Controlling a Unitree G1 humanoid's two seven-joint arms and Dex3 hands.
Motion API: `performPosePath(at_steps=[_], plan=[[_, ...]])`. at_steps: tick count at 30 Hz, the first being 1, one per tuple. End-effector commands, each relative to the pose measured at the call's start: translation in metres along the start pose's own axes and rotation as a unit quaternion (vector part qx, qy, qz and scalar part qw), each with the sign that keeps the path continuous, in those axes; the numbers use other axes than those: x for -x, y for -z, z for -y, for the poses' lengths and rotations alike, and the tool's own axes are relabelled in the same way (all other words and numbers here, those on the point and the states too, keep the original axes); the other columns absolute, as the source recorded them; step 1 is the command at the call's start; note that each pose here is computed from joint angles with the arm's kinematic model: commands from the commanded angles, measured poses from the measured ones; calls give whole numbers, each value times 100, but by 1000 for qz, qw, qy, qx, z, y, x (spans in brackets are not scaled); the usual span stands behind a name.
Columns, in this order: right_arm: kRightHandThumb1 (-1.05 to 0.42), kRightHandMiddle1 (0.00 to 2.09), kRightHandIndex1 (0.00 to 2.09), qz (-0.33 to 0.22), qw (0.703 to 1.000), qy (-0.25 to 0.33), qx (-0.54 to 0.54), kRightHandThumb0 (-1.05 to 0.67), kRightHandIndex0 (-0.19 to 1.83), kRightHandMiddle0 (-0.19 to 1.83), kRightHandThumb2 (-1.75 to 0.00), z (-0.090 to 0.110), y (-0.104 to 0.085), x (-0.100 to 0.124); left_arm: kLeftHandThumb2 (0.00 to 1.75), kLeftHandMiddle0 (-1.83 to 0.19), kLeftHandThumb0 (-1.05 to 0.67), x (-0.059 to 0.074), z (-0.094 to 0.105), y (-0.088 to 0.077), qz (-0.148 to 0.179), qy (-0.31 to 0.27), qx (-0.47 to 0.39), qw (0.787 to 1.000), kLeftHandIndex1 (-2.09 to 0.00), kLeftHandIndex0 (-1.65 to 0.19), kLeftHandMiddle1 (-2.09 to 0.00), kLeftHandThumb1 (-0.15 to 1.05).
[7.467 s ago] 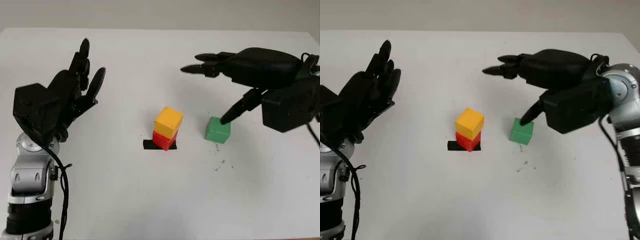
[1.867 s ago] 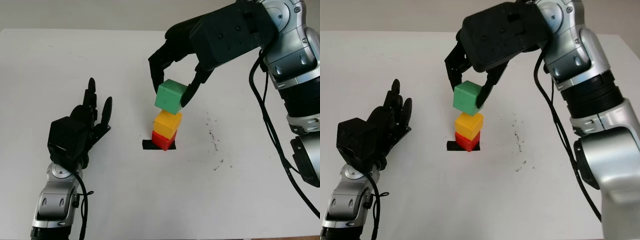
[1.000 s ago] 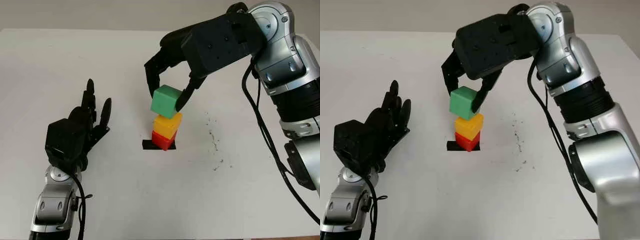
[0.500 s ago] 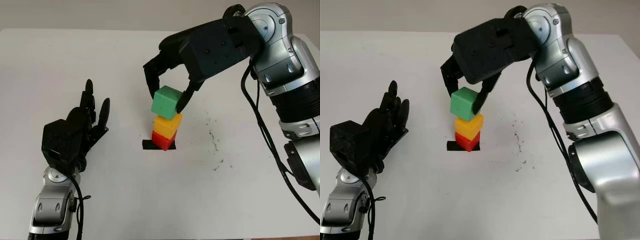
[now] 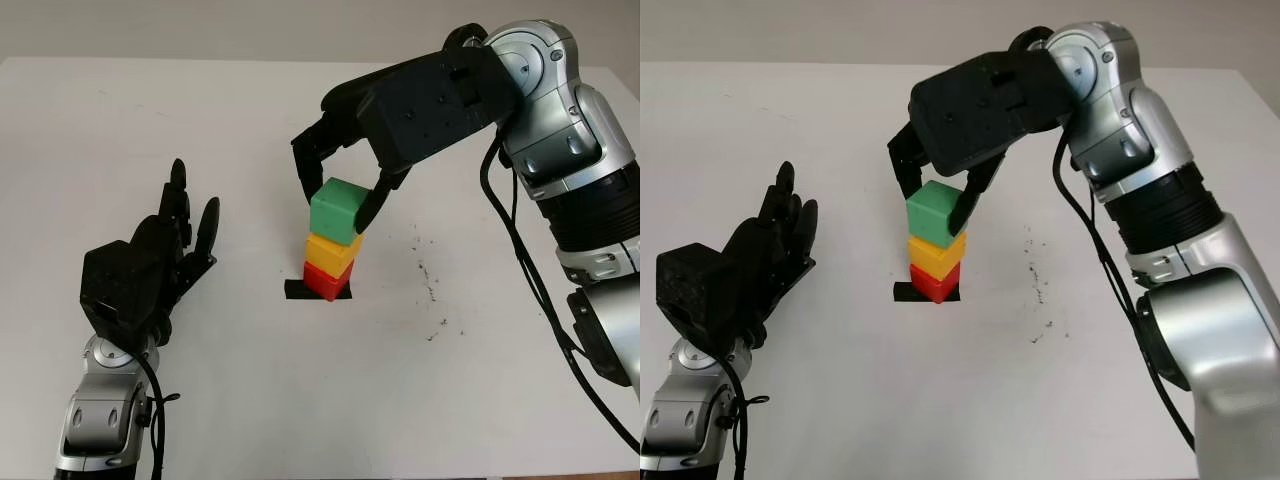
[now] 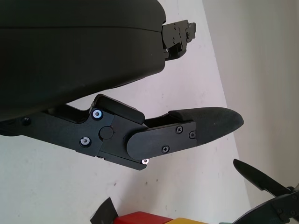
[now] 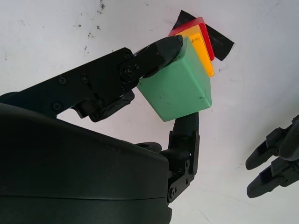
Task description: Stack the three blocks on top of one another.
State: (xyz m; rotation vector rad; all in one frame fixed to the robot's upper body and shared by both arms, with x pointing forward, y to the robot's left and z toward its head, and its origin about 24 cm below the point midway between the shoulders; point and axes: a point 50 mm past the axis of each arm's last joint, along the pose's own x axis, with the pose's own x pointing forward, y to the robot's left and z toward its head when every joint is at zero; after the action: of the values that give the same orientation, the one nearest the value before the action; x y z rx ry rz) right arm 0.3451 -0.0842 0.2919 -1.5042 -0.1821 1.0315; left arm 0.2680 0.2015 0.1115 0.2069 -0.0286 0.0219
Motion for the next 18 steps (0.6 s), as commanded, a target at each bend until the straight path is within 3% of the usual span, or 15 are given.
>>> performPosePath(at_steps=[1,18], plan=[[-92,163,4,4,1000,0,-4,-42,32,38,-5,-2,1,1,63,19,-80,3,-2,-3,7,1,-7,1000,0,19,-1,105],[-92,163,4,5,1000,-8,-2,-43,30,37,-5,-7,3,-2,63,19,-80,3,-1,-3,4,0,-10,1000,0,19,-3,105]])
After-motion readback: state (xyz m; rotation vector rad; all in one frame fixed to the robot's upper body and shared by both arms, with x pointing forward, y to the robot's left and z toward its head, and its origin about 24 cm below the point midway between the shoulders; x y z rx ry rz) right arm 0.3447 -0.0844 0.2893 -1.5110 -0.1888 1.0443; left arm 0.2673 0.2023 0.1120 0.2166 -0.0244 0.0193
